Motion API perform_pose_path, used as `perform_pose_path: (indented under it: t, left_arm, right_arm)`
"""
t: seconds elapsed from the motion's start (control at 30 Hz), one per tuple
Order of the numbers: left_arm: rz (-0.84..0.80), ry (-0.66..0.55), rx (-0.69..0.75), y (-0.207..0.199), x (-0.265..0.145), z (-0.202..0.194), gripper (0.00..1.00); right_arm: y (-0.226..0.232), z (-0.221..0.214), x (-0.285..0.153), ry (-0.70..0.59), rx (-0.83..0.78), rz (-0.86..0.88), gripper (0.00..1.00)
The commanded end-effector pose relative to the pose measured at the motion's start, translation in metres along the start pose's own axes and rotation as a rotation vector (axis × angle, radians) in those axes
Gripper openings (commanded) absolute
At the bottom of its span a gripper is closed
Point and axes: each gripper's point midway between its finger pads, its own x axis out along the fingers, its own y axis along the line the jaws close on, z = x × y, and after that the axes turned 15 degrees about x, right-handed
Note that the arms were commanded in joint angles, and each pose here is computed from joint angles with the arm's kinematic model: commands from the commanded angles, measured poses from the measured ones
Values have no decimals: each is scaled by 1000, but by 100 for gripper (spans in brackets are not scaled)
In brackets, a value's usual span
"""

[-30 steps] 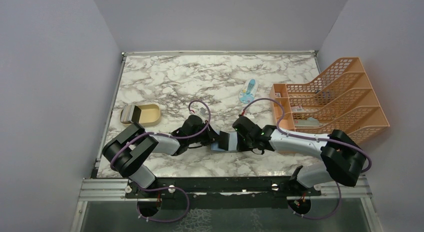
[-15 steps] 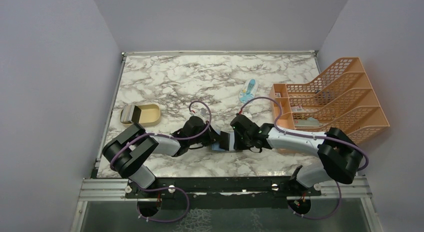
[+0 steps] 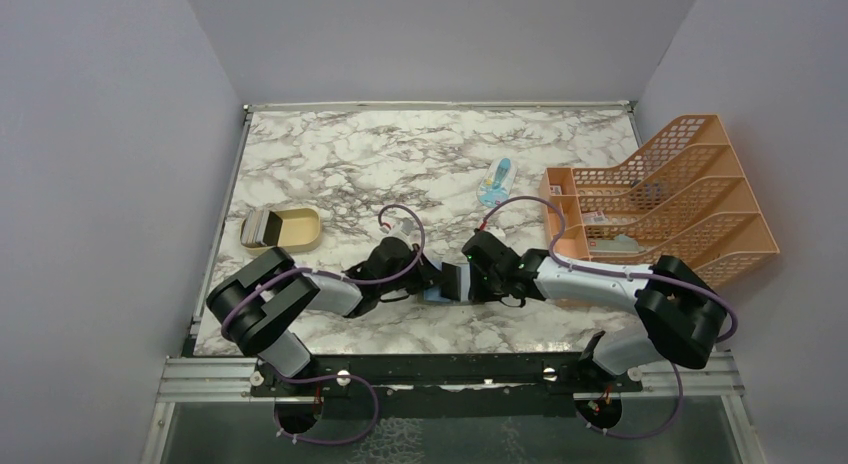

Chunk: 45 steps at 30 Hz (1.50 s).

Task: Put the credit cards into the card holder
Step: Insert the credit card into the card holder.

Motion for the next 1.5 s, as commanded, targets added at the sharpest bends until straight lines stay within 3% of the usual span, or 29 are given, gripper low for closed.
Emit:
perform_pose_path:
  t: [0.0, 0.17, 0.4, 0.57, 1.07, 1.47]
  left_arm:
    - [38, 17, 23, 9, 5, -12, 0]
    - [39, -3, 42, 7, 4, -11, 0]
    - [35, -8, 48, 5, 3, -9, 27]
    - [25, -27, 57, 1, -1, -4, 34]
    - [115, 14, 68, 17, -1, -11, 40]
    - [102, 63, 71, 8, 11, -22, 32]
  right_arm:
    - [1, -2, -1, -1, 6, 20, 17]
    - [6, 16, -11, -64, -9, 5, 17]
    - [-2, 33, -19, -129, -19, -50, 22]
    - [-13, 30, -13, -121, -15, -78, 22]
    - [-26, 16, -1, -84, -12, -96, 20]
    - [-25, 9, 0, -64, 6, -65, 18]
